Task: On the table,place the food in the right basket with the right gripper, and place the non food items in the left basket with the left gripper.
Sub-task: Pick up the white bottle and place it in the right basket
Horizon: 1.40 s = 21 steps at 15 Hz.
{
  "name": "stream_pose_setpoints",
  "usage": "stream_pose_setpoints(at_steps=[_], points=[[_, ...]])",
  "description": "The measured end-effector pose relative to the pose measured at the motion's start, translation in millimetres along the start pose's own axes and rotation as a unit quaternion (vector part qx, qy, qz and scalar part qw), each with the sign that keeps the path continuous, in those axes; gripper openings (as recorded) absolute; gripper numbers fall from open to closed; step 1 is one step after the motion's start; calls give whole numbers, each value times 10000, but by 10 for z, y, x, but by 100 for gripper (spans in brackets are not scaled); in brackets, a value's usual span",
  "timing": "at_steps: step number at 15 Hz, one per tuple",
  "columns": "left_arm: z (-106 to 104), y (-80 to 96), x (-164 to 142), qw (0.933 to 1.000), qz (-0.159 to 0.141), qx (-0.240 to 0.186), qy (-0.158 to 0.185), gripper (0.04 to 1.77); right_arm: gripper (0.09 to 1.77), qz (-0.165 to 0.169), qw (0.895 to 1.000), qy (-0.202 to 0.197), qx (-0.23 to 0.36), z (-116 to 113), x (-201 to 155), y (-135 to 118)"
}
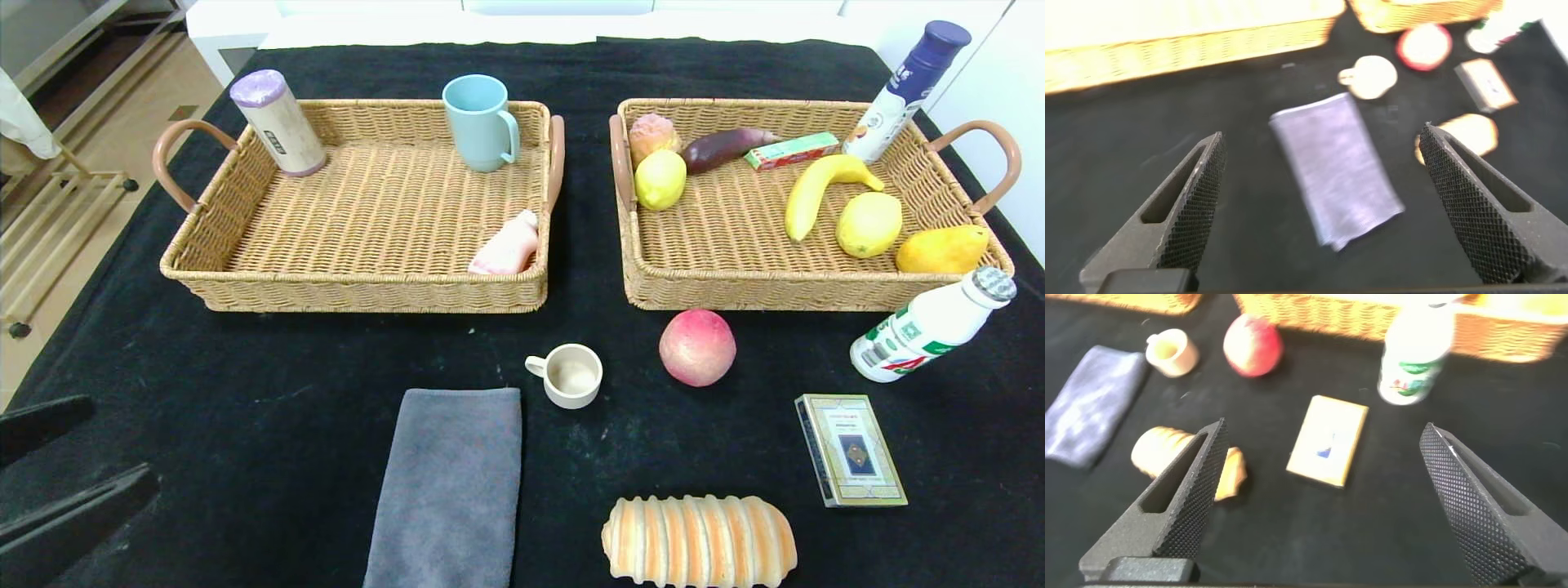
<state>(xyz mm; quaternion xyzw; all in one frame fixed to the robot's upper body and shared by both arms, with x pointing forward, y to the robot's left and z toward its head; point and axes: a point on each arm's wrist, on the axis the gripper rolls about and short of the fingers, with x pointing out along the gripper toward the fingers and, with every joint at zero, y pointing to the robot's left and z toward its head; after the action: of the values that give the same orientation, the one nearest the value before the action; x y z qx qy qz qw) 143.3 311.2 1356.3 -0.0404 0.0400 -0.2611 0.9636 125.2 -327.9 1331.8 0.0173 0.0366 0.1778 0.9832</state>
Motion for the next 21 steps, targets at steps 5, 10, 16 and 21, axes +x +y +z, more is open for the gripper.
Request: stream_pose_setpoints(at_steps=[5,10,16,21], points=[[46,-12,439,9953,-847,36,458,172,171,-14,9995,312,30,34,295,-38],[16,15,760,9951,-911,62,381,172,171,-76,9989,465,-6,8,366,-6],[-18,-26,880,9925,-1079,18,581,172,171,-158,9983,566,-3,-67,353,-6],[-35,-27,896,9922,-1080,3,622,172,171,-968,9934,613,-5,-88,374,-50]])
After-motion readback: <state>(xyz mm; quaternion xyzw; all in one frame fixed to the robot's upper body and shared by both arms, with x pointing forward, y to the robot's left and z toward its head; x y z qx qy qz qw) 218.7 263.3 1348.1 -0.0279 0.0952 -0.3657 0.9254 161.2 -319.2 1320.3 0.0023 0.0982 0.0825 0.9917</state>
